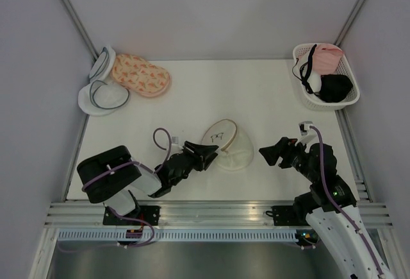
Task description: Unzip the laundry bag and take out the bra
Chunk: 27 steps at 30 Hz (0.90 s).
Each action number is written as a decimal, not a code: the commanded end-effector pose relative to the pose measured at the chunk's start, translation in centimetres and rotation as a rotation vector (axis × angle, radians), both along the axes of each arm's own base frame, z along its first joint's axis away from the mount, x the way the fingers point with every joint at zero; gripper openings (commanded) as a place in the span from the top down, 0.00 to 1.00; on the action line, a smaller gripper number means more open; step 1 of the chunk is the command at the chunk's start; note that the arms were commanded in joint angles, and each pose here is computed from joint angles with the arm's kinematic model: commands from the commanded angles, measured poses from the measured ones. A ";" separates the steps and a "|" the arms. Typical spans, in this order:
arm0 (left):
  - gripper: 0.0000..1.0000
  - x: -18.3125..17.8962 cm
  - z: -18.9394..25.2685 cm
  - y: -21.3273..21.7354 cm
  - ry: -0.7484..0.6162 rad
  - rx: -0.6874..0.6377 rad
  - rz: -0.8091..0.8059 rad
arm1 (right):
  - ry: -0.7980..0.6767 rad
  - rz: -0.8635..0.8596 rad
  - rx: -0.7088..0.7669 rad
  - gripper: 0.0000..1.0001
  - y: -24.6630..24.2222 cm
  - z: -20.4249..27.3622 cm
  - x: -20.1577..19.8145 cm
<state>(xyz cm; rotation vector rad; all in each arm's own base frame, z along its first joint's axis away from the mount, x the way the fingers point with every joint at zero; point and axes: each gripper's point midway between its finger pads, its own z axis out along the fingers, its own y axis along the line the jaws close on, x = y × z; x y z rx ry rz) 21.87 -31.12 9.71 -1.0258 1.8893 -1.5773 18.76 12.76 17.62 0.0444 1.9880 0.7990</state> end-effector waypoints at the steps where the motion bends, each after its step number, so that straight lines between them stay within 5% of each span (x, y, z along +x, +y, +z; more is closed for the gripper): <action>1: 0.47 0.4 2.0 -1.1 -0.064 -0.053 -0.019 | -0.007 0.019 -0.001 0.21 0.2 1.2 -0.4; 7: 0.20 -0.6 -1.1 -2.1 0.088 0.007 -0.078 | -0.008 -0.004 -0.003 0.15 -0.2 1.2 -0.4; 16: 0.16 -0.7 -1.6 -2.4 0.141 -0.076 -0.074 | 0.001 -0.010 -0.004 0.15 -0.3 1.2 -0.5; 21: 0.19 1.0 -1.6 -1.0 0.091 -0.086 0.034 | -0.007 0.003 0.000 0.18 -0.2 1.4 -0.7; 27: 0.51 4.0 0.2 1.0 -0.059 -0.147 0.094 | -0.010 0.055 0.004 0.34 0.4 1.6 -1.4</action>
